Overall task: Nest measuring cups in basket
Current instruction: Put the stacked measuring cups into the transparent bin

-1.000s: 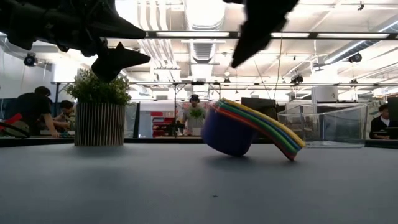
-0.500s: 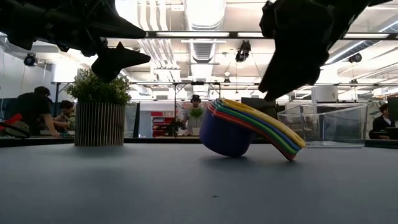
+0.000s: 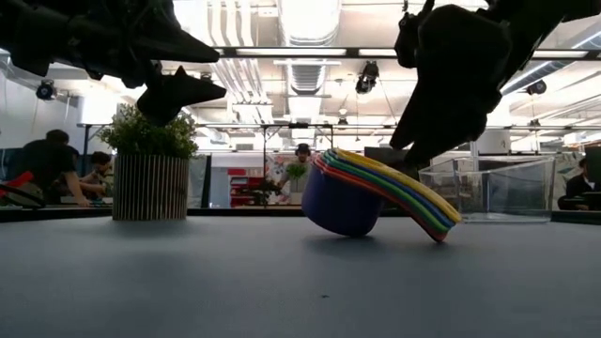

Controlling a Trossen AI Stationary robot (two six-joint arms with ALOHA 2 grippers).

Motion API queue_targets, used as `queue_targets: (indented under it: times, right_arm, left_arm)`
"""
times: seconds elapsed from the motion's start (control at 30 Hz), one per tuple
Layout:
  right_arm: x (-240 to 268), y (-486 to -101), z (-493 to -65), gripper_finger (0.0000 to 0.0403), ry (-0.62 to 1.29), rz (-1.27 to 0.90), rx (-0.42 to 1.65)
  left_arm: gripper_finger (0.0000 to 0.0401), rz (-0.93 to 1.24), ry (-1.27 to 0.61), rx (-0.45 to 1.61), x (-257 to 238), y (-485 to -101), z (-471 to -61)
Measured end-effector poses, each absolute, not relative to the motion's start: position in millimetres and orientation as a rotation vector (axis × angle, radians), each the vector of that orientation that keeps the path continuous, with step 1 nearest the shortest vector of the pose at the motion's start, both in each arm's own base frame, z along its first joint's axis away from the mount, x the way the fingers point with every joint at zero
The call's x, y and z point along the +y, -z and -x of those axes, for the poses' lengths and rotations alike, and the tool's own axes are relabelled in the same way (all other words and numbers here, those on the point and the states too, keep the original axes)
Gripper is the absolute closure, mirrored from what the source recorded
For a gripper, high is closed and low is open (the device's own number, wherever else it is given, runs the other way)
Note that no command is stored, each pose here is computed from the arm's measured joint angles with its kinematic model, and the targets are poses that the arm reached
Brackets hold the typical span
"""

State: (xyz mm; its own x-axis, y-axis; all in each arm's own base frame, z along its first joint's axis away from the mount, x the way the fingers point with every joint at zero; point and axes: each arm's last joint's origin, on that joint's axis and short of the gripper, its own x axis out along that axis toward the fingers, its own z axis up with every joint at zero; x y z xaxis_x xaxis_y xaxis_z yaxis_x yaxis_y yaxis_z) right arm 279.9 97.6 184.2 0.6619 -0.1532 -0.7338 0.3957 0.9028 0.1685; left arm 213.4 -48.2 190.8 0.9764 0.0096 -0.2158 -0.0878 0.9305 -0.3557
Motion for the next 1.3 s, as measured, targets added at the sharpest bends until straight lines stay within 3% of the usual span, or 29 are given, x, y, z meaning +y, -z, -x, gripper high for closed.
queue_targets:
  times: [0.97, 1.1, 1.3]
  right_arm:
    - [108, -134, -296, 0.0037, 0.375, -0.438, 0.878]
    - [107, -135, -296, 0.0065, 0.372, -0.435, 0.877]
    - [107, -137, -296, 0.0142, 0.35, -0.411, 0.882]
  left_arm:
    - [0.016, 0.37, -0.046, 0.224, -48, -189, -213]
    - [0.016, 0.37, -0.046, 0.224, -48, -189, -213]
    - [0.016, 0.37, -0.046, 0.224, -48, -189, -213]
